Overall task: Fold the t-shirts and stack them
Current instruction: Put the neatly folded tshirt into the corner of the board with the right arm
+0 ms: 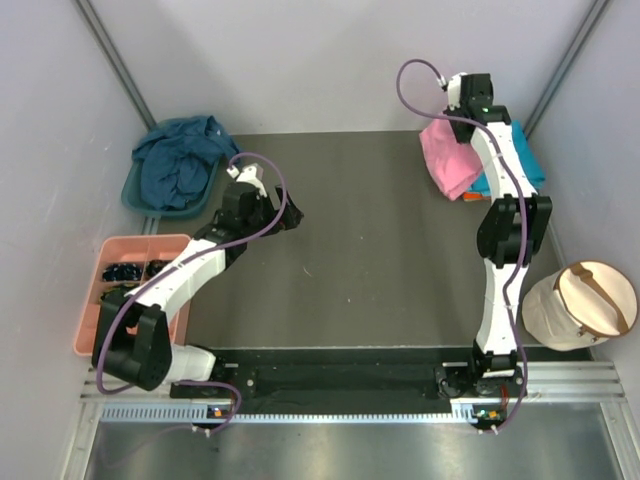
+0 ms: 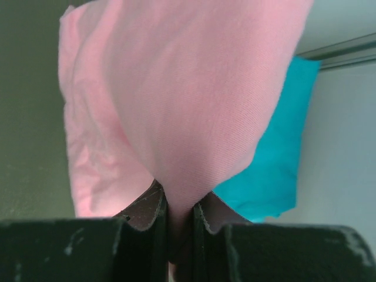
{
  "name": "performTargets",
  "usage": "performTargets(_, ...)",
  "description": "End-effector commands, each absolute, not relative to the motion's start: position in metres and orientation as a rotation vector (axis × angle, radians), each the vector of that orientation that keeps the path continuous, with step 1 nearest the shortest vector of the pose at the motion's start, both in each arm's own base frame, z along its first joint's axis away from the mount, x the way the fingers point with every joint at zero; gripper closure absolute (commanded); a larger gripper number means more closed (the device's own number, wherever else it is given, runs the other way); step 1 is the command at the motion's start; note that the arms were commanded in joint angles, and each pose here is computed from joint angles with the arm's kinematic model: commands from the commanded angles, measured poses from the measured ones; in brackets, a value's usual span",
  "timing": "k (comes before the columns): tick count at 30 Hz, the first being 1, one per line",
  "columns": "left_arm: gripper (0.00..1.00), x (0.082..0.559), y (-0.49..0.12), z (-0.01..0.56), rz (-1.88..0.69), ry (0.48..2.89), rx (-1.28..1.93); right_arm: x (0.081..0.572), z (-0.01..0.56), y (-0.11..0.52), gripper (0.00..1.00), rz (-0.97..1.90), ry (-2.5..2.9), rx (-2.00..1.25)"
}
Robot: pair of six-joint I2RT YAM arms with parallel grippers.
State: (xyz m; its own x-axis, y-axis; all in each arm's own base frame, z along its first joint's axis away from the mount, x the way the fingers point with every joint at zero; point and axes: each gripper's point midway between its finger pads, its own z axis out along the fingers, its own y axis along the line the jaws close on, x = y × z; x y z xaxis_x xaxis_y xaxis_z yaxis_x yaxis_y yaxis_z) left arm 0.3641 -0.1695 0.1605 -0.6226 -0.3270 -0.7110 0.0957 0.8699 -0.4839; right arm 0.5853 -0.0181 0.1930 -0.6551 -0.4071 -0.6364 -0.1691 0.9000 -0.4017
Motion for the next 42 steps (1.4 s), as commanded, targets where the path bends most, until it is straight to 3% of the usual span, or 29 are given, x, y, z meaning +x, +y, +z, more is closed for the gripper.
performTargets(1,0.01,0.376,-0.169,0.175,-0.619,2.116,-0.166,0.598,0.312,-0.035,1.0,-0.525,1.987,-0.315)
performTargets(11,0.01,0.376,-0.169,0.169,-0.623,2.131,-0.168,0.594,0.328,-0.052,1.0,-0.601,1.954,-0.291)
performTargets(28,0.01,0.379,-0.171,0.164,-0.638,2.148,-0.173,0.579,0.308,-0.119,1.0,-0.618,2.02,-0.179)
performTargets(42,0.01,0.389,-0.174,0.145,-0.621,2.214,-0.176,0.603,0.257,-0.14,1.0,-0.62,2.089,-0.173)
